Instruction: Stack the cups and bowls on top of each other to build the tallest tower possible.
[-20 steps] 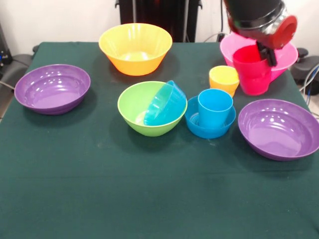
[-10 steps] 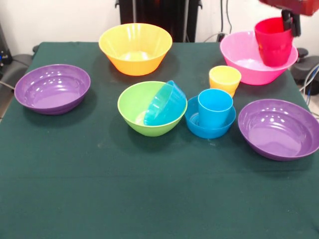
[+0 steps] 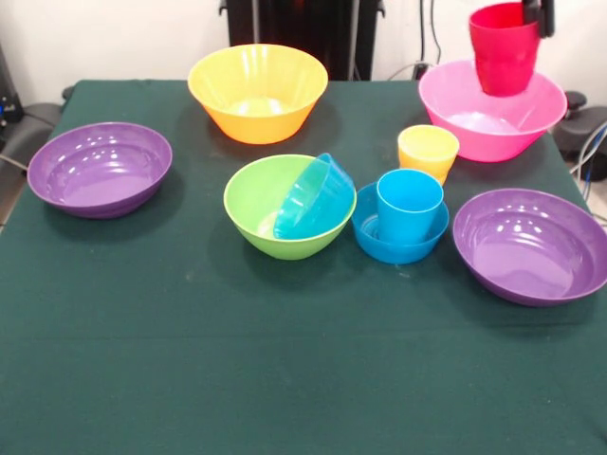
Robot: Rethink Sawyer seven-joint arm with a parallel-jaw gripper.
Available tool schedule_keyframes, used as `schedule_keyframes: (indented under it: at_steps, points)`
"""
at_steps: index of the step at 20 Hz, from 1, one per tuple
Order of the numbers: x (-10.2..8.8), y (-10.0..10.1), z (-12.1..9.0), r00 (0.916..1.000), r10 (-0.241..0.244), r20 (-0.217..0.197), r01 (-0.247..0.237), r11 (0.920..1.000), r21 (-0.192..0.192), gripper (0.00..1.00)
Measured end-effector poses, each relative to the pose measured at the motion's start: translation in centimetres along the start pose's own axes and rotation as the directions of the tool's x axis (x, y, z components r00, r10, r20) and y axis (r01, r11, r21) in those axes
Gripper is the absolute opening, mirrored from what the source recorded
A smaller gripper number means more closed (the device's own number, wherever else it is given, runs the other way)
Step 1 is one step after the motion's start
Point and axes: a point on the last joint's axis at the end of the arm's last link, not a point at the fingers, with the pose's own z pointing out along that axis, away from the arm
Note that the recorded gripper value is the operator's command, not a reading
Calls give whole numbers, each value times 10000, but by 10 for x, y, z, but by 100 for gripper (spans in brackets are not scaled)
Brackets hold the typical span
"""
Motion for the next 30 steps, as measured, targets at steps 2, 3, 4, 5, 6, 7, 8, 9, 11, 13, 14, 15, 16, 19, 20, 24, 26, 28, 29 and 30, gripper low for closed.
schedule_keyframes:
  at_steps: [2, 3, 4, 5, 6, 7, 8, 9, 11, 13, 14, 15, 16, 19, 20, 24, 26, 28, 29, 30]
  points:
    - [-10, -7, -4, 9997, 146, 207, -146, 9999, 0, 0]
    - [-14, -10, -4, 9993, 189, 315, -190, 9998, 19, 0]
    - [-19, -14, -4, 9988, 232, 424, -234, 9997, 37, 0]
    - [-24, -18, -3, 9981, 266, 548, -269, 9996, 55, 0]
    - [-26, -19, -2, 9978, 282, 597, -286, 9996, 55, 0]
    - [-32, -22, 0, 9969, 320, 713, -325, 9995, 61, 0]
    - [-37, -25, 2, 9960, 356, 818, -362, 9993, 68, 0]
    - [-47, -30, 8, 9943, 416, 983, -426, 9991, 82, 0]
    - [-57, -34, 15, 9932, 466, 1069, -481, 9988, 109, 0]
    - [-63, -36, 20, 9927, 511, 1095, -528, 9985, 131, 0]
    - [-69, -38, 25, 9922, 558, 1111, -579, 9982, 152, 0]
    - [-76, -41, 30, 9918, 594, 1130, -618, 9979, 185, 0]
    - [-81, -42, 35, 9916, 601, 1147, -631, 9977, 227, 0]
    - [-89, -47, 44, 9915, 590, 1163, -635, 9974, 352, 0]
    - [-91, -49, 46, 9916, 586, 1152, -636, 9972, 405, 0]
    - [-99, -60, 58, 9912, 608, 1178, -677, 9962, 554, 0]
    - [-101, -61, 61, 9901, 619, 1256, -688, 9963, 516, 0]
    - [-101, -63, 64, 9873, 624, 1459, -687, 9969, 389, 0]
    - [-101, -64, 65, 9859, 621, 1551, -680, 9971, 332, 0]
    - [-101, -64, 67, 9845, 619, 1643, -673, 9974, 275, 0]
